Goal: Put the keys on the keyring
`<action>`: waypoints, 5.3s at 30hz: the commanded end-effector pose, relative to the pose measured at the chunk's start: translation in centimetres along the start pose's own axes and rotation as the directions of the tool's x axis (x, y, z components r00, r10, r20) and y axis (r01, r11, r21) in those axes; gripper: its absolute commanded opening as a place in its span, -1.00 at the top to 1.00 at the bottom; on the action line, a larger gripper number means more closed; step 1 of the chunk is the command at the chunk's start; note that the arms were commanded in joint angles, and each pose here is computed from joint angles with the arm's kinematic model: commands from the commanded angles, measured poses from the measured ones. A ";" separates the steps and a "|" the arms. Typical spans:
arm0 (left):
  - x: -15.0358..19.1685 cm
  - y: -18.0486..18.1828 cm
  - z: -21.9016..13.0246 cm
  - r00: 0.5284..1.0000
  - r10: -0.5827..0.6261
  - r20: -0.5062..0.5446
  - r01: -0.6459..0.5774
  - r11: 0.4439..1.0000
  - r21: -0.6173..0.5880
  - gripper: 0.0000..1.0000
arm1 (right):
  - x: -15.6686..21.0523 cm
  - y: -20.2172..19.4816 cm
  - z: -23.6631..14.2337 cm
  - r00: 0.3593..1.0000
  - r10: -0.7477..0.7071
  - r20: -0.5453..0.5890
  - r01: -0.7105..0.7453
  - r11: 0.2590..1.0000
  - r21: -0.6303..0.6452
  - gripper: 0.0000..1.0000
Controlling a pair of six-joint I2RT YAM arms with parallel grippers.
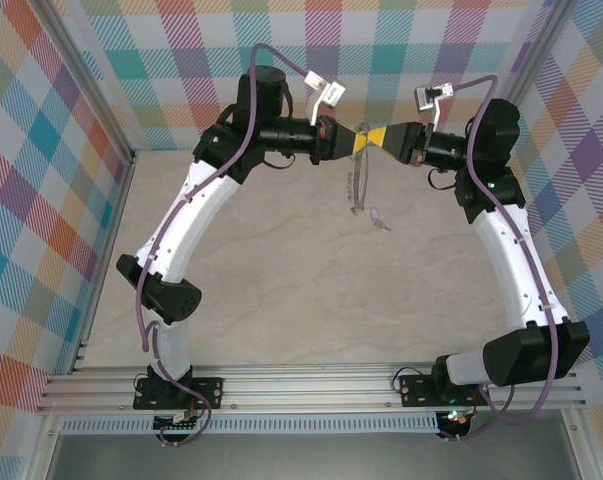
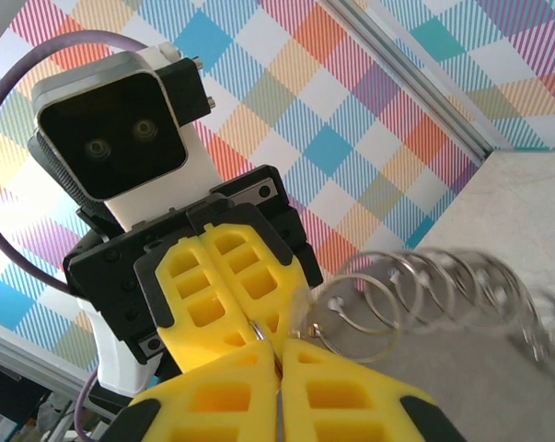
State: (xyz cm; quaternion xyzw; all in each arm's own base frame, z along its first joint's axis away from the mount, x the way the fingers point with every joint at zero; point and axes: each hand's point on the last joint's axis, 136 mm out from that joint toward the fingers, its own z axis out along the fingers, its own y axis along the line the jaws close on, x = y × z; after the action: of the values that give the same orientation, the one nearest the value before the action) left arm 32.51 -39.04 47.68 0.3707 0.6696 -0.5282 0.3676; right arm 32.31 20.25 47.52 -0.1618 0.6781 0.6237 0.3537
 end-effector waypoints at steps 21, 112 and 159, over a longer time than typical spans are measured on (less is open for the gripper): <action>0.0 -2.2 0.5 0.999 -0.011 -0.035 0.016 0.987 0.157 1.00 | 0.1 3.1 0.4 0.983 -0.143 -0.111 0.127 0.981 -0.147 0.72; -7.0 1.1 -1.2 0.888 -0.286 0.361 0.267 0.958 0.105 0.30 | -6.9 3.5 -0.7 0.928 -0.091 0.361 0.113 0.993 -0.043 1.00; -6.5 0.7 0.2 0.913 -0.253 0.319 0.218 0.966 0.143 1.00 | -6.9 1.5 -0.3 0.934 -0.055 0.354 0.064 0.998 -0.014 0.85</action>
State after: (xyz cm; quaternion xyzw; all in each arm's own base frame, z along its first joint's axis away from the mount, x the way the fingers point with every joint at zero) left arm 37.41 -39.80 52.09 0.1763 0.6268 -0.6573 0.3795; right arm 36.93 18.87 51.68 -0.0600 0.6046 0.6429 0.4664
